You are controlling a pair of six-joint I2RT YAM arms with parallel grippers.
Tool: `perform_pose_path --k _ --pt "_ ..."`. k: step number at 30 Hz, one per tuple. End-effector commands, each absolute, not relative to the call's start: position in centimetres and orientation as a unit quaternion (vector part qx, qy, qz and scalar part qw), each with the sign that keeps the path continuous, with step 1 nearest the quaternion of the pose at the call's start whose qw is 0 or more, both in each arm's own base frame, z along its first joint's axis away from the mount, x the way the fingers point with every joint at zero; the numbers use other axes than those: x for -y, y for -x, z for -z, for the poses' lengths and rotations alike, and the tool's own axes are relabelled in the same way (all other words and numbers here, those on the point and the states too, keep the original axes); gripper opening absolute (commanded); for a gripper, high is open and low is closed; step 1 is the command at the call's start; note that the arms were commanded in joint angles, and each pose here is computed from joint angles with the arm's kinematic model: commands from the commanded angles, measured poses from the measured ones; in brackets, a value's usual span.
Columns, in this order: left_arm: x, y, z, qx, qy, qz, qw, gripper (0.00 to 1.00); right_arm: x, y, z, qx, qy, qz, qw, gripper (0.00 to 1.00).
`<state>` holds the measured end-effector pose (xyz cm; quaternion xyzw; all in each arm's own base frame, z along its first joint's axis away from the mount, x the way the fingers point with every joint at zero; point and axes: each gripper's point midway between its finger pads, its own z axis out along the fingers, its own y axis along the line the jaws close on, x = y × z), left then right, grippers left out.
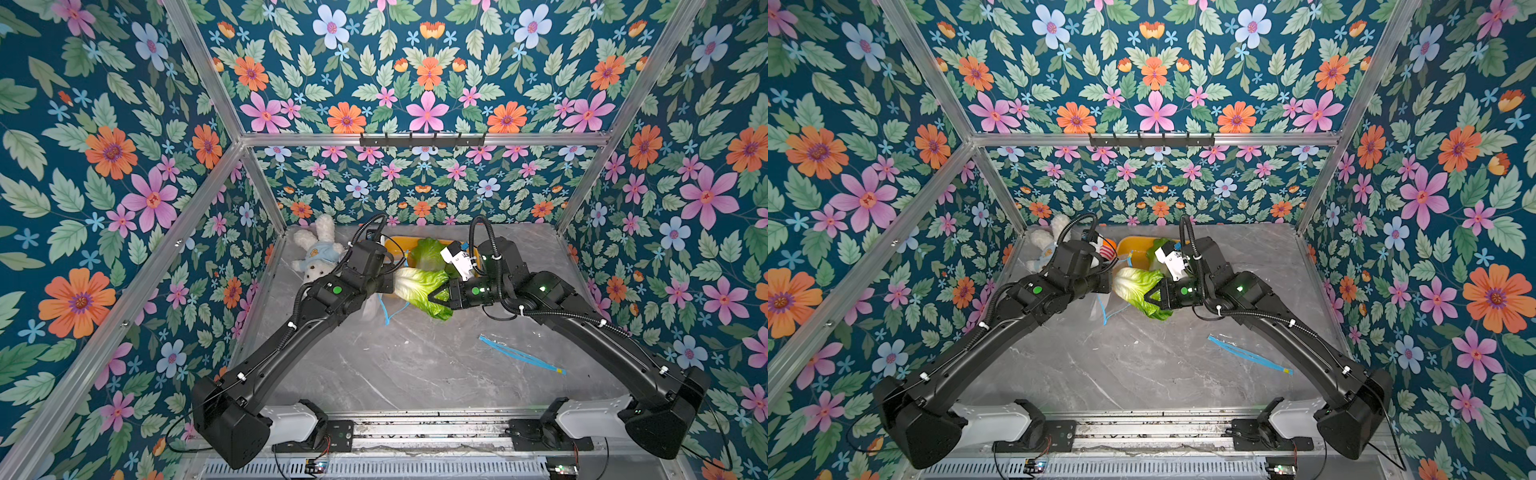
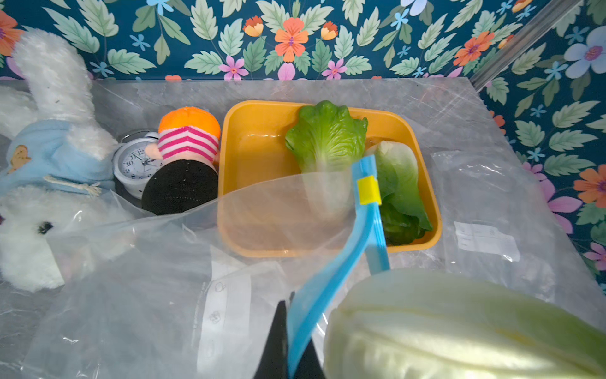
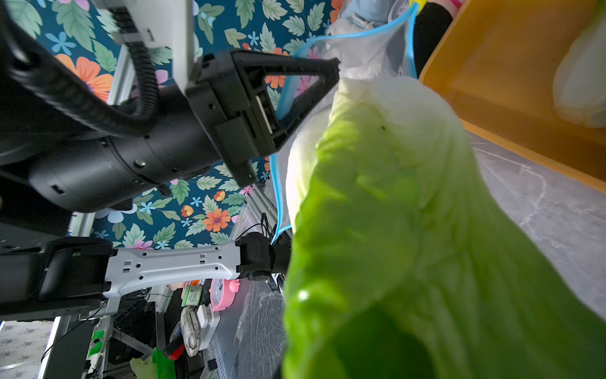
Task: Put the chinese cabbages into a zipper bag and zip it
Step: Place the Chinese cabbage in the zipper food storage bag.
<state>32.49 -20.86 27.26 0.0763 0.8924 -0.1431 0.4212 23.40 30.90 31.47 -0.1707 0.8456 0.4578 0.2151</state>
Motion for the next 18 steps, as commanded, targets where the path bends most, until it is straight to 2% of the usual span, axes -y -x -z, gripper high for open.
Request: perform_pose_path --k 1,4,9,18 --pt "22.0 -32.3 -28.1 -0.885 -0.075 0.177 0.424 0.0 -31.8 -23.4 -33.2 -0.824 0.17 -0.493 0.22 0.0" --pt "22.2 -31.9 -28.5 -0.882 -0.069 0.194 0.424 0.0 -32.6 -24.2 -33.0 -0.826 0.149 -0.503 0.207 0.0" --pt "22.6 -31.3 -29.1 -0.875 -0.062 0.223 0.424 0.0 -31.6 -26.3 -30.5 -0.86 0.094 -0.454 0.213 0.0" --pt "24.6 -30.5 -30.0 -0.854 -0.054 0.307 0.417 0.0 -32.2 -28.6 -33.8 -0.795 0.007 -0.555 0.244 0.0"
